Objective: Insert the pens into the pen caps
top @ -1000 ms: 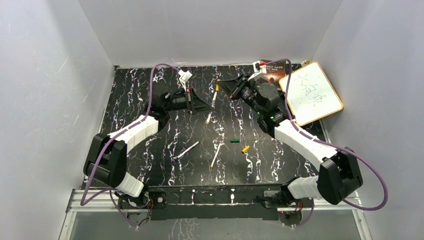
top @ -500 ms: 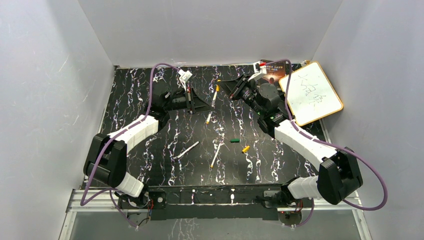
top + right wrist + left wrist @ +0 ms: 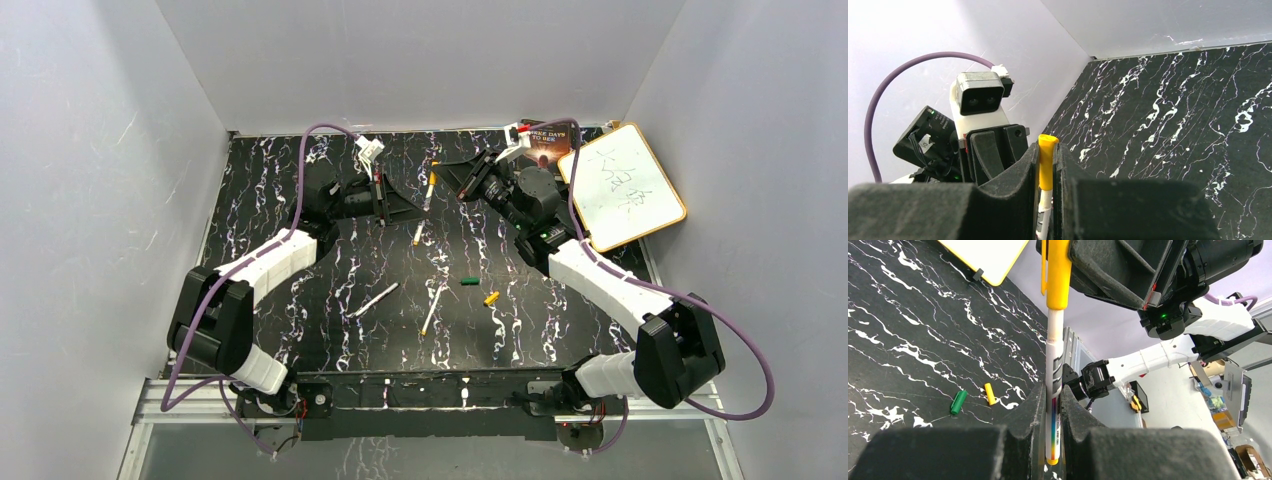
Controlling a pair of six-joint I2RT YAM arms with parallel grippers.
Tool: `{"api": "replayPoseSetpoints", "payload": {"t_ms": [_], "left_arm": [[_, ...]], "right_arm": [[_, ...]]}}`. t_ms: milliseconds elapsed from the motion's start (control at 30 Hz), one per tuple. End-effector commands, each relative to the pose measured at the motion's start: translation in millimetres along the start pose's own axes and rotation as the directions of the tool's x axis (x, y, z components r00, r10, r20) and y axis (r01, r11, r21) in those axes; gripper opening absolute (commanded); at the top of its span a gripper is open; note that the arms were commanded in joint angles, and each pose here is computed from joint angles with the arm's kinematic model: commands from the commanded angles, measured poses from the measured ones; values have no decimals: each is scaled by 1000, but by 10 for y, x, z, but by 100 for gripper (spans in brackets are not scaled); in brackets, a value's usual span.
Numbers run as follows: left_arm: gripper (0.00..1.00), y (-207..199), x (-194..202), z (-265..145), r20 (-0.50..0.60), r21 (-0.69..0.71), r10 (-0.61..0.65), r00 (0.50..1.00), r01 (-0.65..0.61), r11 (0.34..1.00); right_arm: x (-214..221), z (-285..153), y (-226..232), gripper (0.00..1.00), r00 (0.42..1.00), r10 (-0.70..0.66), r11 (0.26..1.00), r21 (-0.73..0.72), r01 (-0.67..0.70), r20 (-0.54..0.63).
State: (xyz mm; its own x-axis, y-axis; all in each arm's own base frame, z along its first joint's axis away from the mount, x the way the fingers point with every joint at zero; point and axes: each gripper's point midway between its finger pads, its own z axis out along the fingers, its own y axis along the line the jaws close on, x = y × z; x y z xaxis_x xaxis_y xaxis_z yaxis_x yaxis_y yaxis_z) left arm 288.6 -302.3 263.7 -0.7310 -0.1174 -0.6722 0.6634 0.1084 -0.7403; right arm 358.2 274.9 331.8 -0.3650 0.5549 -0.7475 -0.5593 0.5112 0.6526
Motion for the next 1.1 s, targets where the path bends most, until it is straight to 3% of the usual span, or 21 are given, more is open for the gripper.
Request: {"api": "replayPoseSetpoints", "payload": {"t_ms": [0, 400, 600, 1067], "left_arm": [[0, -149, -227, 34, 53, 21, 93, 994, -94, 995], [0, -54, -534, 27, 180, -100, 183, 966, -167, 981], [0, -95, -552, 46, 153, -83, 220, 963, -209, 974], [0, -86, -371, 8, 78, -76, 292, 953, -287, 955]], "right_arm": [[-89, -5, 108, 0, 999, 2, 999, -47, 0, 34], [34, -13, 141, 0, 998, 64, 996, -68, -62, 19], [32, -20, 173, 0, 998, 53, 996, -71, -51, 22], [-199, 14, 281, 23, 997, -29, 997, -66, 33, 65]]}}
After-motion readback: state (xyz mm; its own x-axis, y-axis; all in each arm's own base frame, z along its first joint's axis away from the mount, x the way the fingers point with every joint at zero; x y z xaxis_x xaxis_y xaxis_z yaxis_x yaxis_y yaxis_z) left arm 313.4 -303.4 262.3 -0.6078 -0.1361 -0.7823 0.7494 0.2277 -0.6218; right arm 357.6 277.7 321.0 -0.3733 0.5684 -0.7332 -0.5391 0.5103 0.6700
